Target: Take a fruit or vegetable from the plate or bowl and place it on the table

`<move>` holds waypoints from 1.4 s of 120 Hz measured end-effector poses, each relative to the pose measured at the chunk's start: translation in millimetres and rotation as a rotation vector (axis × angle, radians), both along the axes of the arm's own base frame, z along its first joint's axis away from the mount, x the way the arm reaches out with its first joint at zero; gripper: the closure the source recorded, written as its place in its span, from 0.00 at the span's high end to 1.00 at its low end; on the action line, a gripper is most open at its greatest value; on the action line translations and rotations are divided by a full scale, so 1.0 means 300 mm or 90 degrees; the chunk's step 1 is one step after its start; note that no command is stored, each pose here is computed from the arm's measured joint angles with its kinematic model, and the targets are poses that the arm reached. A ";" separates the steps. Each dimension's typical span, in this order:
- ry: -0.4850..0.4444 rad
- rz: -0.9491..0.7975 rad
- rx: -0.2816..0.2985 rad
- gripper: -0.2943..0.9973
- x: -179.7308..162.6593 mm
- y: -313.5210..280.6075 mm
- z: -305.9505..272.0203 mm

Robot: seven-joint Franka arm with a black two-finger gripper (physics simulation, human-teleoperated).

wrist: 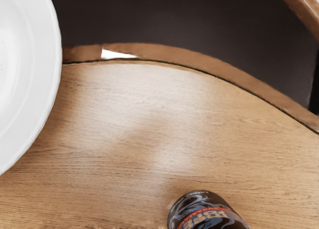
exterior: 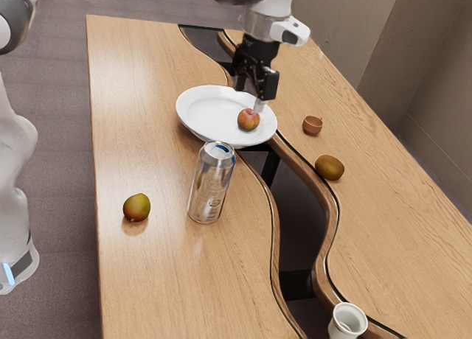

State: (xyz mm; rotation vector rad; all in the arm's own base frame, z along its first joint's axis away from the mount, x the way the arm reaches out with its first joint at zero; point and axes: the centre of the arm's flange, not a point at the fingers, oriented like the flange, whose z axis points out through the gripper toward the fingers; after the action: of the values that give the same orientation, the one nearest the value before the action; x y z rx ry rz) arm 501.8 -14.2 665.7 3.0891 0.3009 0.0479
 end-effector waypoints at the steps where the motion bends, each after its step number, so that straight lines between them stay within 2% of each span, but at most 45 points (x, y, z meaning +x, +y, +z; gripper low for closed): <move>1: 0.001 0.006 0.000 0.77 -0.001 0.000 0.000; 12: 0.018 0.078 -0.003 0.77 -0.002 0.018 -0.028; 28: 0.064 0.308 -0.011 0.77 -0.020 0.400 -0.130; 40: 0.086 0.394 0.032 0.77 0.010 0.442 -0.189; 52: 0.087 0.478 0.073 0.77 0.150 0.507 -0.280; 61: 0.071 0.527 0.072 0.77 0.191 0.569 -0.330; 72: 0.043 0.575 0.067 0.77 0.184 0.704 -0.339; 95: 0.010 0.566 0.081 0.77 0.246 0.804 -0.428; 122: -0.030 0.494 0.083 0.77 0.340 0.754 -0.497; 146: -0.038 0.442 0.083 0.77 0.395 0.742 -0.582; 168: -0.053 0.414 0.084 0.77 0.402 0.765 -0.596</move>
State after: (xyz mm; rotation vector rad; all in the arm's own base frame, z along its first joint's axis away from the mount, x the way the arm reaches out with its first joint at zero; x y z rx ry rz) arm 622.3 215.2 487.1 2.9468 1.3200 0.2185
